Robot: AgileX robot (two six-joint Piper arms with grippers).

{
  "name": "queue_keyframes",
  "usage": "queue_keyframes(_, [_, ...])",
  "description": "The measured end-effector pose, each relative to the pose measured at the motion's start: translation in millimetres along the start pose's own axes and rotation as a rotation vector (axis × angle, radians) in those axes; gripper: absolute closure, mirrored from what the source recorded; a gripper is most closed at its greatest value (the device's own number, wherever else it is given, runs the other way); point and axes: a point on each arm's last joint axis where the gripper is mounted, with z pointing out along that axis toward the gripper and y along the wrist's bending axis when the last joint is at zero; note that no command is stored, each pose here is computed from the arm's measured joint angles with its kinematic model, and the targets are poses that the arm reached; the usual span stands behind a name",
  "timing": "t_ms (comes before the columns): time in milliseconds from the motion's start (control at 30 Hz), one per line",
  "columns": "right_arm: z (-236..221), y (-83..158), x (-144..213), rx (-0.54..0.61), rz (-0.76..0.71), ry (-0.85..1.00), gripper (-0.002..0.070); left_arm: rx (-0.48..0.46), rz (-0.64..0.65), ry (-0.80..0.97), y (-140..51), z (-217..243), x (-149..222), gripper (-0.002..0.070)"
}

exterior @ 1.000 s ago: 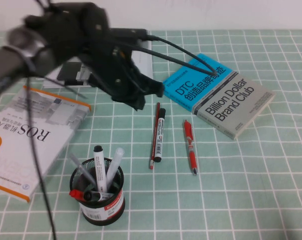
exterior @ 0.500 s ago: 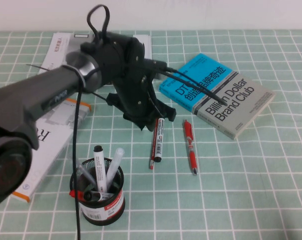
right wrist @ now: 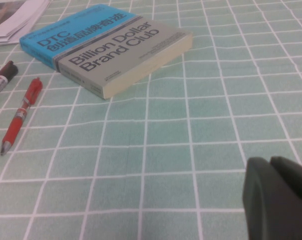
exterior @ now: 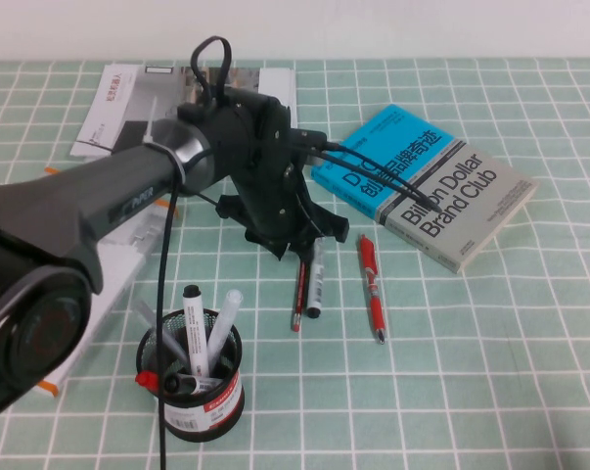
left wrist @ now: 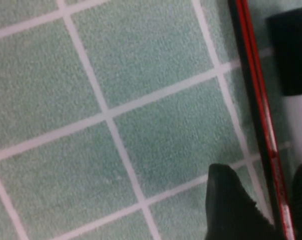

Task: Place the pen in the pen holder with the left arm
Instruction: Pick up the pen on the table

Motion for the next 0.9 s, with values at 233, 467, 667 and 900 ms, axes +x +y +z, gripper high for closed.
queue_keyframes(233, [0.0, 0.0, 0.0, 0.000, 0.000, 0.000, 0.0696, -0.001, -0.002, 0.005, 0.2, 7.6, -1.3, 0.0433])
queue_keyframes(467, [0.0, 0.0, 0.0, 0.000, 0.000, 0.000, 0.0696, -0.010, 0.004, 0.018, 0.7, 8.1, -0.3, 0.0522])
queue_keyframes(667, [0.0, 0.0, 0.0, 0.000, 0.000, 0.000, 0.0696, -0.013, 0.017, 0.036, 1.0, 8.0, 1.4, 0.0653])
queue_keyframes(900, [0.0, 0.0, 0.0, 0.000, 0.000, 0.000, 0.0696, 0.053, 0.082, 0.019, -5.8, 6.6, -0.2, 0.0657])
